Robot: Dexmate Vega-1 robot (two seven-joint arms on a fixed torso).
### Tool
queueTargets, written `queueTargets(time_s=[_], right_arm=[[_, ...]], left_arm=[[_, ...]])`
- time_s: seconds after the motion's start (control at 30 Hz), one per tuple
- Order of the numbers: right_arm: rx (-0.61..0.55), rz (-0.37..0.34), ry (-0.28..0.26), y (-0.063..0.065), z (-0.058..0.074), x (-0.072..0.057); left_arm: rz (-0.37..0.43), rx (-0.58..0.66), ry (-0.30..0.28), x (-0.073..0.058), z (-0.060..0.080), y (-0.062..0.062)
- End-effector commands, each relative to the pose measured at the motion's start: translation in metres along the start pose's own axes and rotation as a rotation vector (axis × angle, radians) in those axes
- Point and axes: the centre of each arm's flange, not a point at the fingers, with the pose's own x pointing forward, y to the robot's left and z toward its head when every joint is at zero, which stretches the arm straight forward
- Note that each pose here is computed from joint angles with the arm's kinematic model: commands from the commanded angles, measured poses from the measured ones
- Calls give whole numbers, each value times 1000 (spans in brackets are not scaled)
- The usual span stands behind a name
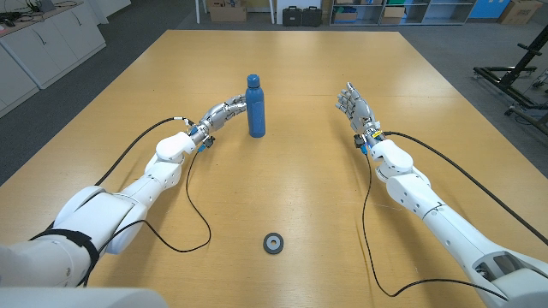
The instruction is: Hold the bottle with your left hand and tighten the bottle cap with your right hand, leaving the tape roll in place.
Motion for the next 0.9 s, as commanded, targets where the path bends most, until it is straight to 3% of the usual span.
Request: queueTargets(time_s=[0.03, 0.5, 0.9], right_arm=[[-4, -6, 0, 0, 2, -2], [-10, -19, 12, -2, 3, -5], [-11, -14, 18, 0, 2, -3]], left_arm=[[-29, 63, 27, 10, 0, -5], [-6, 53, 106, 26, -14, -15], [-38, 35, 185, 38, -22, -24]])
